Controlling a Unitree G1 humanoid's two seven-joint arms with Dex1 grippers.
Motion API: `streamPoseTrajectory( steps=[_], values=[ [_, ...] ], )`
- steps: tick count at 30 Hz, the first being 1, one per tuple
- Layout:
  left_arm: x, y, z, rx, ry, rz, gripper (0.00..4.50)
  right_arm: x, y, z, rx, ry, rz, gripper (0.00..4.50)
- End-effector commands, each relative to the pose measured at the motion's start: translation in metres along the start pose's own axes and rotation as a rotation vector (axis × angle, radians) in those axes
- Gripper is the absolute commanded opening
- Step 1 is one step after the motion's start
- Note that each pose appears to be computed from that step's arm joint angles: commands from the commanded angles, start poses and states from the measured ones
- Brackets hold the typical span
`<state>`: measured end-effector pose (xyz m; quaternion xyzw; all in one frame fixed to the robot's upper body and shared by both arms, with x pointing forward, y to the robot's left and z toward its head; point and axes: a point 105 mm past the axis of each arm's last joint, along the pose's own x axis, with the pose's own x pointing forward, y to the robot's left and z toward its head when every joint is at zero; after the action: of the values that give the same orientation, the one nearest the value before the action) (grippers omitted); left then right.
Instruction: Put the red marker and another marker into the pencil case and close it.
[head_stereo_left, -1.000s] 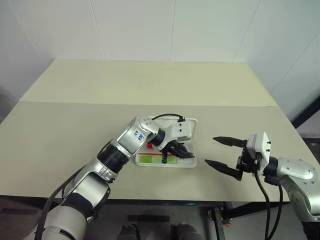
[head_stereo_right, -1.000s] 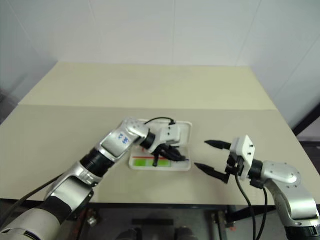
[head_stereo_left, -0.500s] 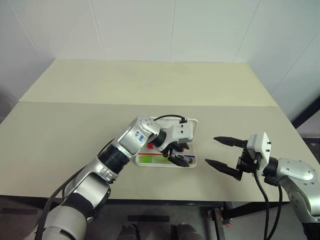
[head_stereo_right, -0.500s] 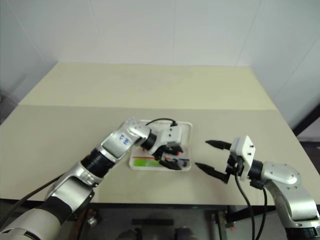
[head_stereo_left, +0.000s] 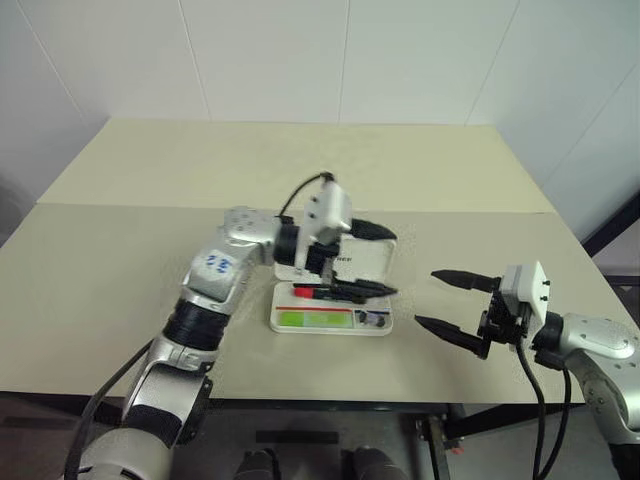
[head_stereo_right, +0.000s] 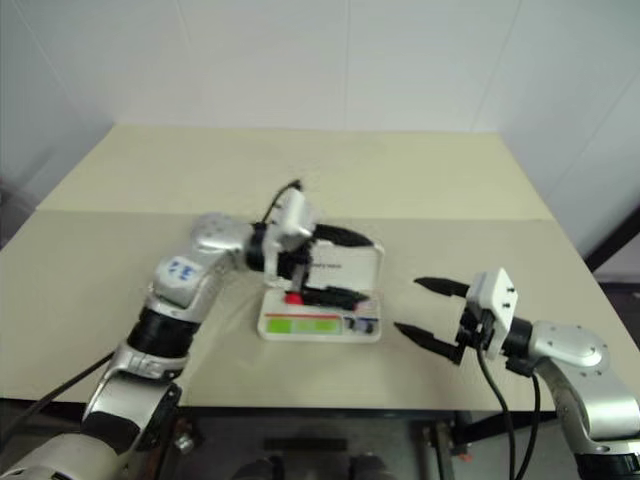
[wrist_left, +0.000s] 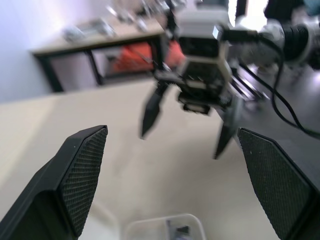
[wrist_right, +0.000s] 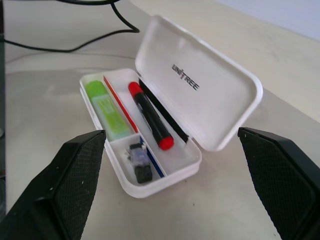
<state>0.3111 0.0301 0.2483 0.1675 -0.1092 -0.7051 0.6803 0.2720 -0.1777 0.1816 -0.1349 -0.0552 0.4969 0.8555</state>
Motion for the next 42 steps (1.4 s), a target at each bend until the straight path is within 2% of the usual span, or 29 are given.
streamPoseTrajectory(
  steps=[1, 5, 8, 11, 19, 20, 24, 29, 37, 42],
  values=[
    [-0.029, 0.011, 0.0, 0.028, -0.007, 0.072, 4.47, 0.0, -0.003, 0.019, -0.05, -0.035, 0.043, 4.5],
    [-0.054, 0.016, -0.006, 0.021, 0.005, 0.089, 4.47, 0.002, -0.008, 0.02, -0.053, -0.034, 0.071, 4.5],
    [-0.071, 0.022, -0.015, -0.015, 0.016, 0.105, 3.83, 0.004, -0.011, 0.021, -0.057, -0.036, 0.09, 4.5],
    [-0.085, 0.03, -0.018, -0.056, 0.008, 0.125, 2.94, 0.006, -0.014, 0.02, -0.061, -0.034, 0.099, 4.5],
    [-0.113, 0.06, -0.018, -0.091, -0.007, 0.246, 0.21, 0.006, -0.015, 0.02, -0.064, -0.041, 0.11, 4.5],
    [-0.116, 0.064, -0.019, -0.091, 0.001, 0.271, 0.01, 0.006, -0.015, 0.021, -0.063, -0.045, 0.11, 4.5],
    [-0.138, 0.089, -0.028, -0.123, 0.096, 0.454, 0.01, 0.004, -0.018, 0.021, -0.063, -0.043, 0.108, 4.5],
    [-0.15, 0.102, -0.042, -0.153, 0.185, 0.582, 0.01, 0.004, -0.019, 0.021, -0.066, -0.041, 0.102, 4.5],
    [-0.131, 0.087, -0.074, -0.281, 0.251, 0.473, 0.01, 0.005, -0.02, 0.019, -0.068, -0.034, 0.095, 4.5],
    [-0.116, 0.073, -0.075, -0.352, 0.22, 0.323, 0.01, 0.002, -0.02, 0.018, -0.064, -0.029, 0.097, 4.5]
  ],
)
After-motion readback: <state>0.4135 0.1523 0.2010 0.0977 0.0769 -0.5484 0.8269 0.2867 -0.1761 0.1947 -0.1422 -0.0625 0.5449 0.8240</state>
